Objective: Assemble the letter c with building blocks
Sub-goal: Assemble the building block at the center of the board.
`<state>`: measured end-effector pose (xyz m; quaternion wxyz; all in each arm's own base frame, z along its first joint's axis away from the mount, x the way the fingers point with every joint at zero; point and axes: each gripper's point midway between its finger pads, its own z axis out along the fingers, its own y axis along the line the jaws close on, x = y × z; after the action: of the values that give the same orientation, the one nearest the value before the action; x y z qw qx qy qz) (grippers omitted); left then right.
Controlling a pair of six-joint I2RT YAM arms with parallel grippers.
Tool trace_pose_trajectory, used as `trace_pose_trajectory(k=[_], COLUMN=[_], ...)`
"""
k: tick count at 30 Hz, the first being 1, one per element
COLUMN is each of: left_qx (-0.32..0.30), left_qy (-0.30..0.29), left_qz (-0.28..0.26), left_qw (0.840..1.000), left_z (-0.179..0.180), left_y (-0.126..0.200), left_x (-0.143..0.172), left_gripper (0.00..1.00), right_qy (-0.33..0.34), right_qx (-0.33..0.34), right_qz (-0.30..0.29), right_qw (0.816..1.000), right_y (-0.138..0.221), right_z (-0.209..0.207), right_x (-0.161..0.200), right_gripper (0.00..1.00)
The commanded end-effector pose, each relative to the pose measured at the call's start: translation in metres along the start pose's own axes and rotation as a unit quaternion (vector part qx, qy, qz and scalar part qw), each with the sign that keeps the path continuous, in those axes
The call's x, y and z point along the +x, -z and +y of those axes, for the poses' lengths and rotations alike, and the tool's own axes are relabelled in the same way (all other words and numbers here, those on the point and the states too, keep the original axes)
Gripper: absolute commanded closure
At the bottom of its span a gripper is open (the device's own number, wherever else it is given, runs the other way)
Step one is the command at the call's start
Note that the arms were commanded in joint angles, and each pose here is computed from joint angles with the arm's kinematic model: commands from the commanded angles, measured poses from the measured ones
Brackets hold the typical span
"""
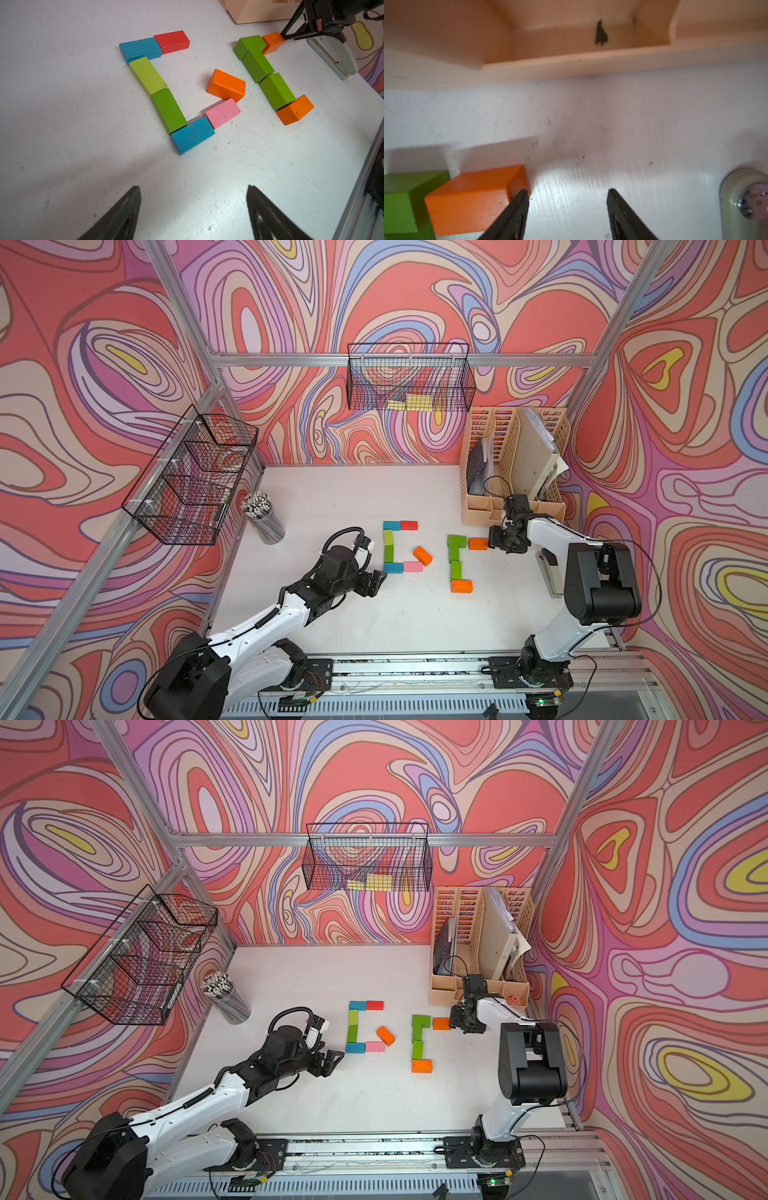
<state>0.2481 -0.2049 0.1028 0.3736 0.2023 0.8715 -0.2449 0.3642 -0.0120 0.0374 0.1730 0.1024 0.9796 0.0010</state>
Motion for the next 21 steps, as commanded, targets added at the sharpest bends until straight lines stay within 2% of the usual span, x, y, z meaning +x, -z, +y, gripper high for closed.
trace_pose_trajectory(k=[1,21], left_qx=[0.0,-0.001], left_qy=[-0.01,-0.009], left_qz=[-0.001,0.0], left_qw=[1.0,1.0], left_z=[-0.0011,-0.0009], left_y=[-0.0012,-0.0011], left_x=[-0.0023,-0.0017], left_gripper=[0.18,0.18], right_qy=[0.001,0.001], right_qx=[-0.005,-0.012], right_qz=[-0.005,-0.004], right_qw=[1.0,1.0], right_y=[-0.0011,-0.002], right_z=[0.001,0.0034], right_x=[-0.0069,-0.007], right_gripper=[0.36,0.34])
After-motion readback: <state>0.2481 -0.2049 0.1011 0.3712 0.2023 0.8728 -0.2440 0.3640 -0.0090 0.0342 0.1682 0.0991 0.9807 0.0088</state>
